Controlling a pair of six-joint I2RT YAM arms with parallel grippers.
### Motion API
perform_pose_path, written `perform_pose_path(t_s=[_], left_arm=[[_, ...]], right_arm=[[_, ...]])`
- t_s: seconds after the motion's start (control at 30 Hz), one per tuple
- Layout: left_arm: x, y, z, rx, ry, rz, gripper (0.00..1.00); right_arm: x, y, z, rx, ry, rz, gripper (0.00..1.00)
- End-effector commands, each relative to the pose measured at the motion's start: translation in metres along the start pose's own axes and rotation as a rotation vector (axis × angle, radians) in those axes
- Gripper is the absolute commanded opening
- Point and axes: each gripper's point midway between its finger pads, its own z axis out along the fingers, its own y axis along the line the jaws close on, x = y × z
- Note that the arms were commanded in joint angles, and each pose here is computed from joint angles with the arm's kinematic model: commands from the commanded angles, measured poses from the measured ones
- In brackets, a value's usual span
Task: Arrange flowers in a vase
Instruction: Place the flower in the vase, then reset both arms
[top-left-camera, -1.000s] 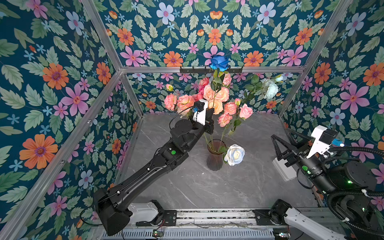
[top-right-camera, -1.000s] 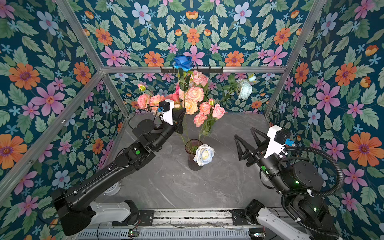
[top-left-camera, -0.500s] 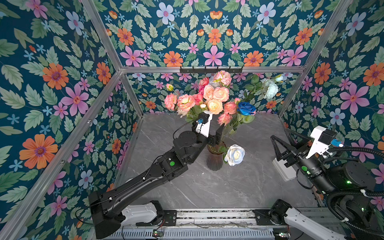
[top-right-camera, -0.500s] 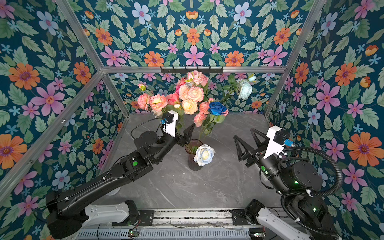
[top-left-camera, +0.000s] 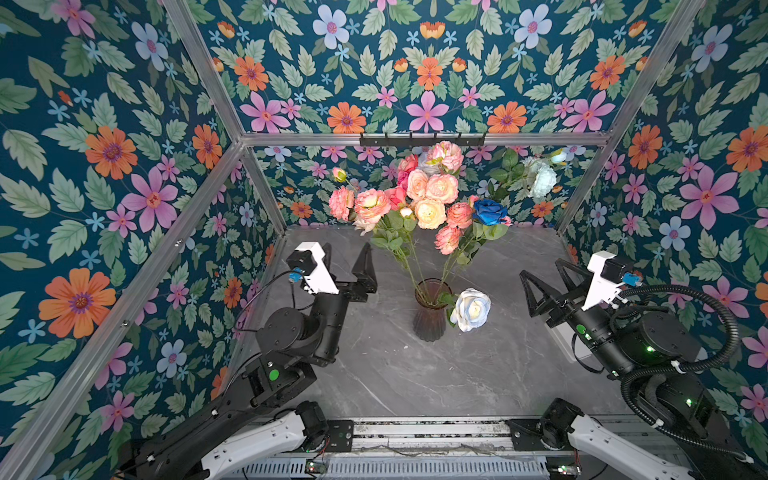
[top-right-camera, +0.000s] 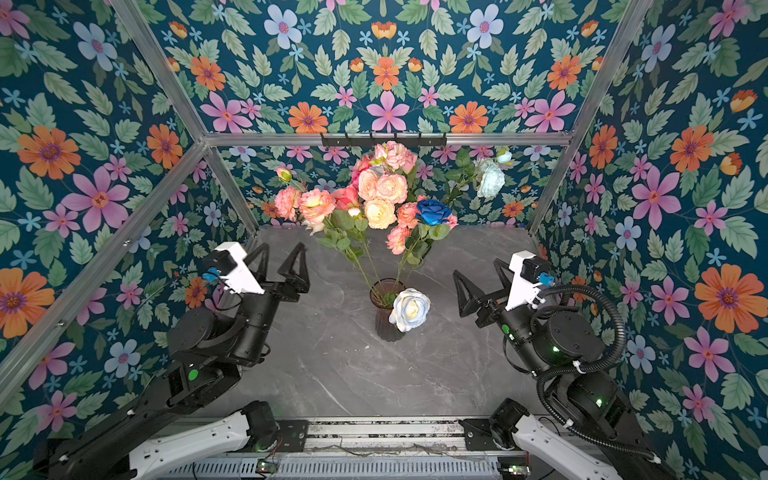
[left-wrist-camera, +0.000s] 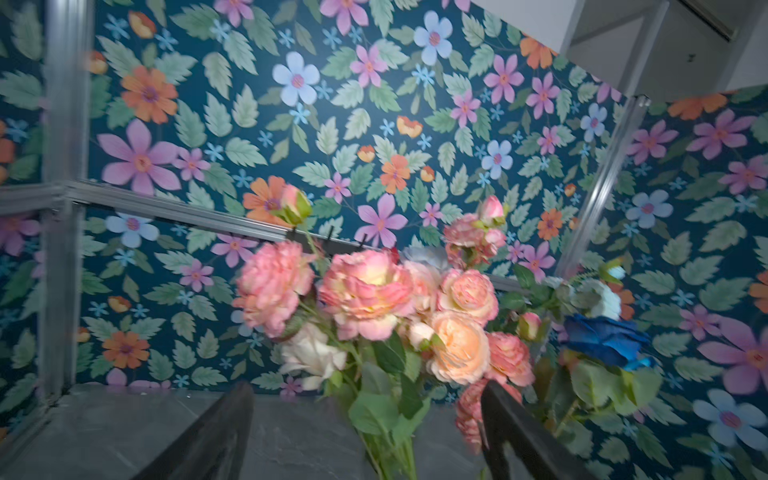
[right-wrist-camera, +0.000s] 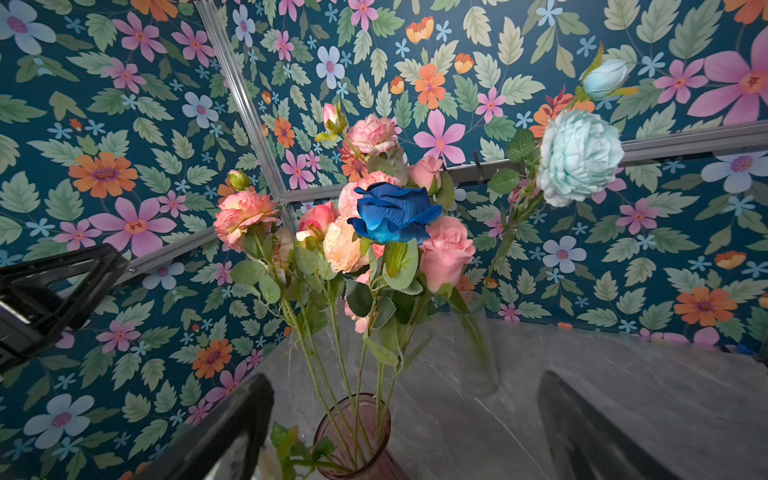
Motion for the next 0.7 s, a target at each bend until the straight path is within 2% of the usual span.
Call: perform_pose_path(t_s=[0.0, 0.07, 0.13, 0.2, 0.27, 0.37, 0.43, 0.53, 0.6, 0.67], left_arm=[[-0.022, 0.054, -0.012, -0.284, -0.085, 0.09, 0.89], [-0.027, 0.08, -0.022, -0.416, -0.113, 0.117, 0.94], [-0.033, 0.102, -0.029, -0.495, -0.137, 0.113, 0.99], [-0.035, 0.116, -0.03, -0.538, -0.129, 0.103, 0.99], [-0.026, 0.118, -0.013, -0.533, -0.081, 0.126, 0.99], [0.011, 0.121, 0.03, -0.572, 0.066, 0.186, 0.99], [0.028, 0.132, 0.048, -0.606, 0.083, 0.204, 0.99], [0.038, 0.167, 0.061, -0.665, 0.03, 0.174, 0.99], [0.047, 0.203, 0.068, -0.726, 0.012, 0.172, 0.99], [0.066, 0.239, 0.074, -0.774, 0.06, 0.183, 0.99]], right_arm=[[-0.01, -0.014, -0.001, 0.08, -0.059, 0.025, 0.99], [-0.01, -0.016, -0.002, 0.09, -0.07, 0.029, 0.99], [-0.01, -0.015, -0.002, 0.084, -0.072, 0.025, 0.99], [-0.009, -0.014, -0.001, 0.075, -0.066, 0.024, 0.99], [-0.005, -0.011, 0.002, 0.063, -0.057, 0.025, 0.99], [0.0, -0.014, 0.006, 0.081, -0.047, 0.028, 0.99], [0.001, -0.016, 0.006, 0.091, -0.056, 0.031, 0.99], [0.007, -0.018, 0.006, 0.099, -0.039, 0.017, 0.99], [0.011, -0.02, 0.006, 0.113, -0.019, 0.008, 0.99], [0.014, -0.021, 0.005, 0.113, -0.015, 0.001, 0.99]])
